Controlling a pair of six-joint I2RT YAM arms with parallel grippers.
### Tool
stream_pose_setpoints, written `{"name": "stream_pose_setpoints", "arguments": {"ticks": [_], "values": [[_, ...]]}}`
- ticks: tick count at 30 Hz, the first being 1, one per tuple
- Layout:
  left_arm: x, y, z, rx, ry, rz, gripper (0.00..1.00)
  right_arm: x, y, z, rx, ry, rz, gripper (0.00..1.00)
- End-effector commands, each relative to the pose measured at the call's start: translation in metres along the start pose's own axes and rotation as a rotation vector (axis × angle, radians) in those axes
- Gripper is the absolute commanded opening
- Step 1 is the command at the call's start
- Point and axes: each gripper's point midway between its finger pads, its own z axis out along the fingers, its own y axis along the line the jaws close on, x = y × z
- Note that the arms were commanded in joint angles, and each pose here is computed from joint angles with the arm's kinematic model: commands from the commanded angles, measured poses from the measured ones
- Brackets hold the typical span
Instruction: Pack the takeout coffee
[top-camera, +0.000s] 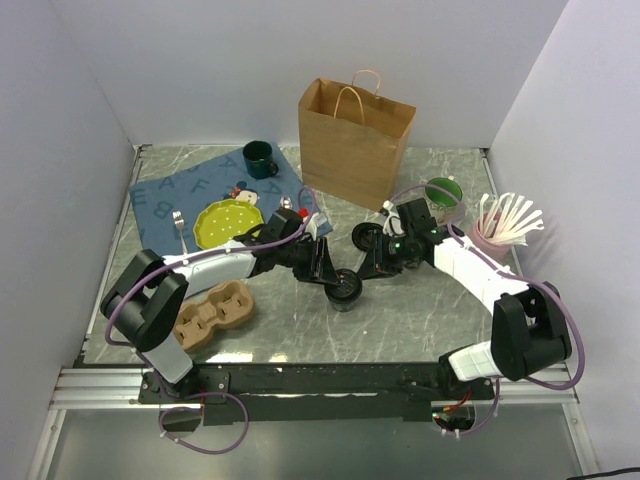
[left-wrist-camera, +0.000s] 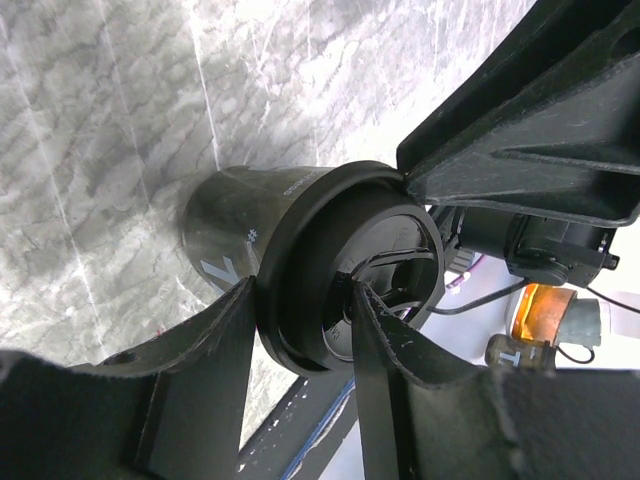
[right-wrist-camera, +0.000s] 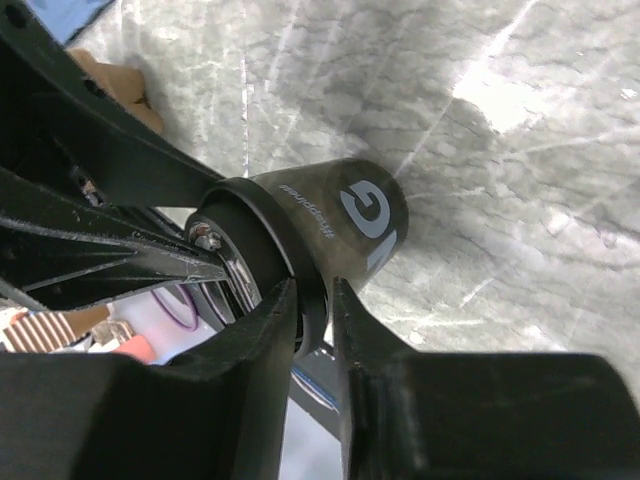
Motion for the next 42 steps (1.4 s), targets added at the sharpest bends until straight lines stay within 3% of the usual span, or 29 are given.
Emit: {"name": "stream_pose_setpoints", "arguments": {"ticks": [1,8,20,31,42], "values": [[0.060,0.094,0.006,-0.336,0.138,-0.069,0.45,-0.002,-0.005,-0.012,0.113,-0.011,0.016,0.32],[0.061,0.093,0.007,-0.328,0.140,-0.074,0.45,0.014,0.013,-0.027,0.033,-0.017,0.026,0.36],[0.061,0.090,0.009,-0.326,0.142,-0.069,0.44,0.037,0.006,-0.010,0.025,0.044,0.039,0.35],[0.066,0.096,0.009,-0.348,0.152,-0.073,0.44,0.048,-0.046,0.007,0.217,0.029,0.087,0.23],[0.070,0.109,0.009,-0.411,0.174,-0.085,0.42,0.080,-0.098,0.012,0.406,0.041,0.171,0.20]]}}
